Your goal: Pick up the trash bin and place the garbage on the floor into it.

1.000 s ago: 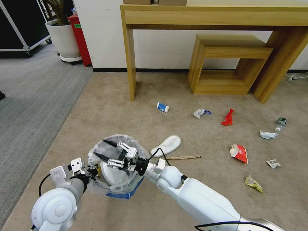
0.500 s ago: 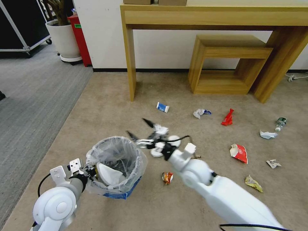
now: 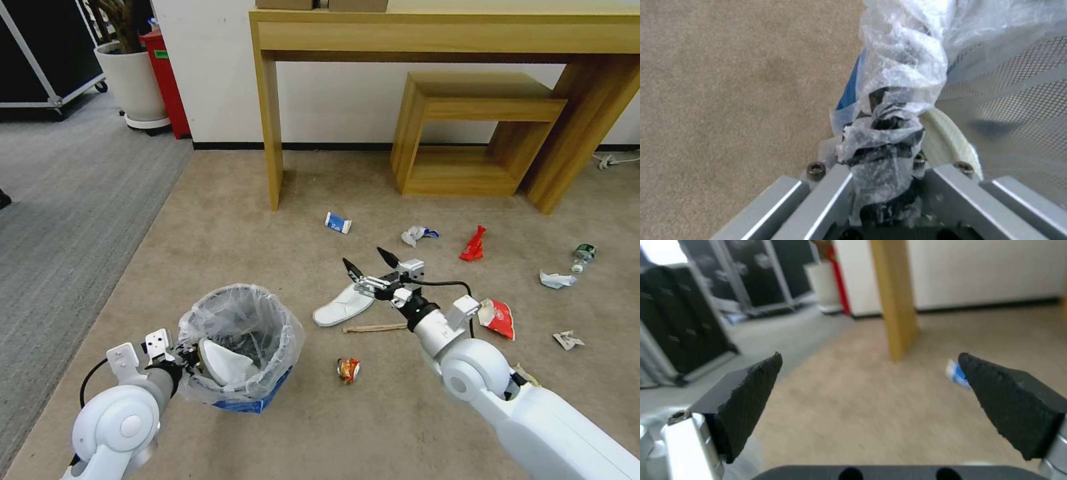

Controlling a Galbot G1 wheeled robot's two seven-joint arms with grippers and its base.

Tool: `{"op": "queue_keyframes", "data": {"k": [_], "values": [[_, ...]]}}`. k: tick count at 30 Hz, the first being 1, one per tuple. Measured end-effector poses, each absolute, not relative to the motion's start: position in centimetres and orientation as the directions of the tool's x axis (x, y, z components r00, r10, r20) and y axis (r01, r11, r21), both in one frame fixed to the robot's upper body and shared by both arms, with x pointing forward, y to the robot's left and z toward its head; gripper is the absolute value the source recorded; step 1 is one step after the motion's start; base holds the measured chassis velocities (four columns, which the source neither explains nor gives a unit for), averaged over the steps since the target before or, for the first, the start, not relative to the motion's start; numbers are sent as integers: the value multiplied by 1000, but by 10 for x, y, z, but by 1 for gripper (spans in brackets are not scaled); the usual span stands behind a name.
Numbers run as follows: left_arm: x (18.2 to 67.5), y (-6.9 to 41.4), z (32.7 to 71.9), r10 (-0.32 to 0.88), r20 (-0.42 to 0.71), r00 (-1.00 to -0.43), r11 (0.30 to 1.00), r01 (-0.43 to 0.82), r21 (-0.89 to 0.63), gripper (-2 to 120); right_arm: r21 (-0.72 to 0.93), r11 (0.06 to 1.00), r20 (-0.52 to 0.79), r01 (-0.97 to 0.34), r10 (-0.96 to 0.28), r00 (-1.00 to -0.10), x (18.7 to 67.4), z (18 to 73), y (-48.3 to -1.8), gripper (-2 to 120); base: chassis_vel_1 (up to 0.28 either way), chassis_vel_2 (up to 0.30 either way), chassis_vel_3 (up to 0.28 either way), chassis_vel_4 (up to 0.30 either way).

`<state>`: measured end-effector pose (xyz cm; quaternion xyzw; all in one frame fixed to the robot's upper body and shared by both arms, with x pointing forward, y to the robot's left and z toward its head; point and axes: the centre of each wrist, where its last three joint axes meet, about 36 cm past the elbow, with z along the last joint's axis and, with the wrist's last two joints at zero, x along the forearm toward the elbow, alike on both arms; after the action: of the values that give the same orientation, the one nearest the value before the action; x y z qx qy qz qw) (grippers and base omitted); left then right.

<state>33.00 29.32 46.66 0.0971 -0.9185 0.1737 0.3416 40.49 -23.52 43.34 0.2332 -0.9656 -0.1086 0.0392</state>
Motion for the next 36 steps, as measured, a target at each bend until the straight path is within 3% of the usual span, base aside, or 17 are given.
{"op": "queue_keyframes", "data": {"k": [5,7,9,15,22,36], "values": [[330,295,465,-65,662,-746,919,-303,-251,0,247,913,192,-323,-373,-908,395,423,-234,100,0,0,0,0],[331,295,464,-67,664,-744,918,-307,-251,0,255,942,323,-217,-295,-899,391,415,-228,100,0,0,0,0],[331,294,463,-66,664,-745,915,-310,-256,0,248,962,462,-114,-221,-859,388,405,-218,100,0,0,0,0],[332,292,459,-64,669,-741,913,-314,-261,0,140,990,646,5,-87,-758,386,382,-206,100,0,0,0,0],[332,291,457,-58,669,-741,910,-314,-269,0,63,997,735,31,-25,-678,389,350,-200,100,0,0,0,0],[329,290,453,-52,673,-738,907,-316,-277,0,67,998,792,-11,-60,-608,388,290,-150,100,0,0,0,0]]}}
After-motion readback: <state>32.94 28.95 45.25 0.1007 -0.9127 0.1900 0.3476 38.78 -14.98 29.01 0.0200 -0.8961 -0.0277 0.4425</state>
